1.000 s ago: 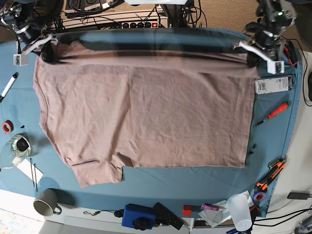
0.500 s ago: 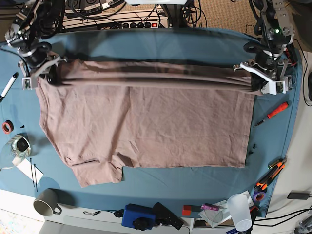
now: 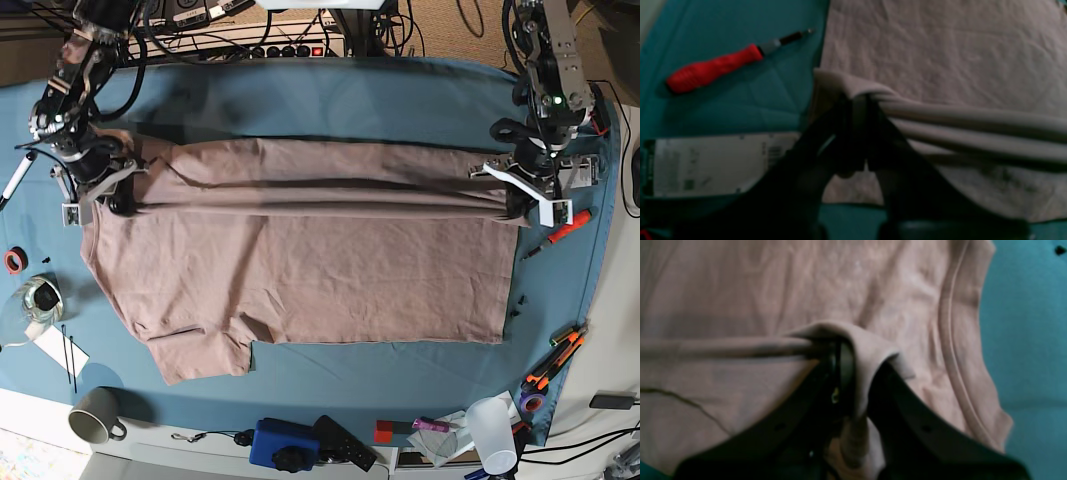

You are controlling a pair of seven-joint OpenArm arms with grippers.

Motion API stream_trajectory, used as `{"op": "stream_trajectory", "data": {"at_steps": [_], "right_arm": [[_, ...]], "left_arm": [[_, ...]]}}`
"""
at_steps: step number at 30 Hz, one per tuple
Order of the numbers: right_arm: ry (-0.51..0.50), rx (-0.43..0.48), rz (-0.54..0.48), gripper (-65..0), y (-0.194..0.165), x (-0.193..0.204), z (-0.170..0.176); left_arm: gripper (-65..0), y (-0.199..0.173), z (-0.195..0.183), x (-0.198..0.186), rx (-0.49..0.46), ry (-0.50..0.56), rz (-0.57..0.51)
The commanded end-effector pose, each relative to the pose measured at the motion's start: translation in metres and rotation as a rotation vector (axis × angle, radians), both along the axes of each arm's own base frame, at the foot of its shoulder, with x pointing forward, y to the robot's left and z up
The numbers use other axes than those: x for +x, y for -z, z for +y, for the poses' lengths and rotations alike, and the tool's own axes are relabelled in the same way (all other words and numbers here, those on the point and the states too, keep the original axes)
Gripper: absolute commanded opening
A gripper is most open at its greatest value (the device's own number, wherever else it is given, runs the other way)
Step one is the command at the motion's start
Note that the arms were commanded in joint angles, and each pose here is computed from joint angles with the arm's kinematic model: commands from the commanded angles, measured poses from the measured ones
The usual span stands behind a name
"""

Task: Fold the T-shirt properly
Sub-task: 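Fold the shoulder edge over onto the shirt body with both grippers, then release the fabric and raise both grippers away from the shirt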

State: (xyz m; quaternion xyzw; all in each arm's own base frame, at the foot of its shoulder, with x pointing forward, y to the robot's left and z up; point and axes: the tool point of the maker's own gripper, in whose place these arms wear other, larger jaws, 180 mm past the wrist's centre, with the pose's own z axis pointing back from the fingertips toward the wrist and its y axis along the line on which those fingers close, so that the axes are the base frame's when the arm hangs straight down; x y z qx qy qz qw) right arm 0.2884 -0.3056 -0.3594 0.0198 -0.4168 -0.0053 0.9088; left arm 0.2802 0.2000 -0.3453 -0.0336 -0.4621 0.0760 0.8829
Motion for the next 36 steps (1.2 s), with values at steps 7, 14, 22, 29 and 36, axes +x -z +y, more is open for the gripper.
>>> {"op": "stream_trajectory", "data": {"at_steps": [7, 14, 22, 29, 36], "right_arm": [[0.047, -0.002, -0.087, -65.0, -0.025, 0.043, -0.029], [0.044, 0.035, -0.096, -65.0, -0.025, 0.072, -0.038], [-0.009, -0.016, -0.077, -65.0, -0.021, 0.09, -0.02], [-0.006, -0.028, -0.08, -65.0, -0.022, 0.09, -0.022], [-0.006, -0.028, -0.095, -65.0, -0.024, 0.092, -0.022]], "left_arm": [[-65.0, 0.01, 0.007, 0.034, -0.005, 0.012, -0.013], [-65.0, 0.011, 0.011, 0.065, -0.031, -0.006, -0.024], [-65.0, 0.017, 0.006, 0.089, -0.049, 0.036, -0.013], [-65.0, 0.023, 0.006, 0.098, -0.065, 0.038, 0.002], [-65.0, 0.016, 0.006, 0.105, -0.064, 0.037, -0.021]]}}
